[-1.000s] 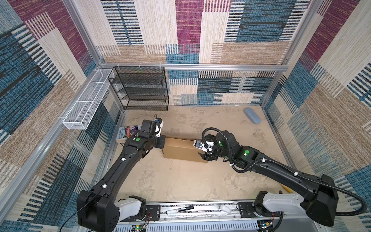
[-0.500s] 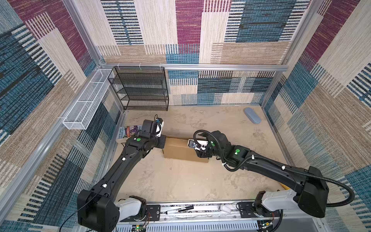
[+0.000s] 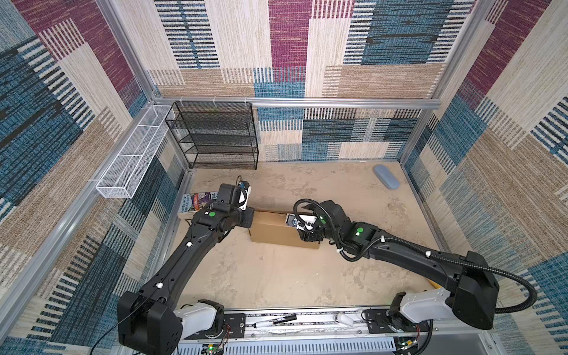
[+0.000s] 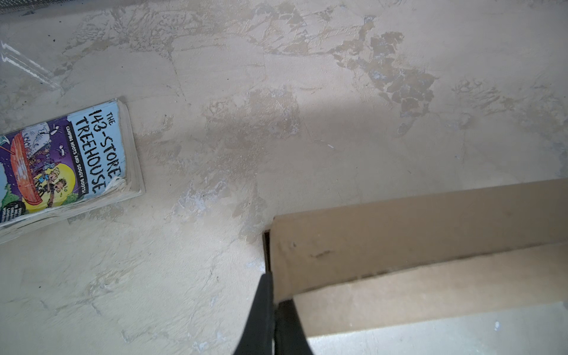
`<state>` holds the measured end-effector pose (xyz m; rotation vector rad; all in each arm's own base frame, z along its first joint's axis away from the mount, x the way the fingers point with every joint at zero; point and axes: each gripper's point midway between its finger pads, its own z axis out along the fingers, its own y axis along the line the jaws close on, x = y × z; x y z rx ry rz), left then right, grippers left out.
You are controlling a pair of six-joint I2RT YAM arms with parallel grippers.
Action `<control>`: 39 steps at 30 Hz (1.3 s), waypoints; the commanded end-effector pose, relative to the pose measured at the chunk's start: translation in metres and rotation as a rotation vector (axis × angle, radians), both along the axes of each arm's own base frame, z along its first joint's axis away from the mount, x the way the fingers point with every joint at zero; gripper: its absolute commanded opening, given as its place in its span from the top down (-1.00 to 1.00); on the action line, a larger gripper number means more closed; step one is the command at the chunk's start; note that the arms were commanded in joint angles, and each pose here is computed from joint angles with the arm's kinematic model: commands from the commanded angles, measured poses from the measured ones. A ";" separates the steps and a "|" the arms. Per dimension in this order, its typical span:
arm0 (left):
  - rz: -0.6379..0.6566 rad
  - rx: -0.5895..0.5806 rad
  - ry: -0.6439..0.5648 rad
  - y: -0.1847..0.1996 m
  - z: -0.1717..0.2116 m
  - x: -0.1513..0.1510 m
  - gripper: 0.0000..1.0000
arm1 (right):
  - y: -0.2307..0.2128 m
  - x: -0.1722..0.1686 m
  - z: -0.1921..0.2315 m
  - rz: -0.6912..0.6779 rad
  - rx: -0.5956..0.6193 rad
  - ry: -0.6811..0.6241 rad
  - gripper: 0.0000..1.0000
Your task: Fold the paper box
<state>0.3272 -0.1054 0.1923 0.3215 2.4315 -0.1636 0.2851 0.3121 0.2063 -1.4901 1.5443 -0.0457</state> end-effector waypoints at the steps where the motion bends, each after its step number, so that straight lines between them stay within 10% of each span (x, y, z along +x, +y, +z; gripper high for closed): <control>1: -0.002 0.016 0.071 0.003 -0.012 -0.014 1.00 | 0.007 -0.002 0.009 0.014 0.053 0.008 -0.62; 39: 0.001 0.001 0.071 0.000 -0.011 -0.017 0.88 | 0.009 0.010 -0.009 -0.029 0.029 0.011 -0.40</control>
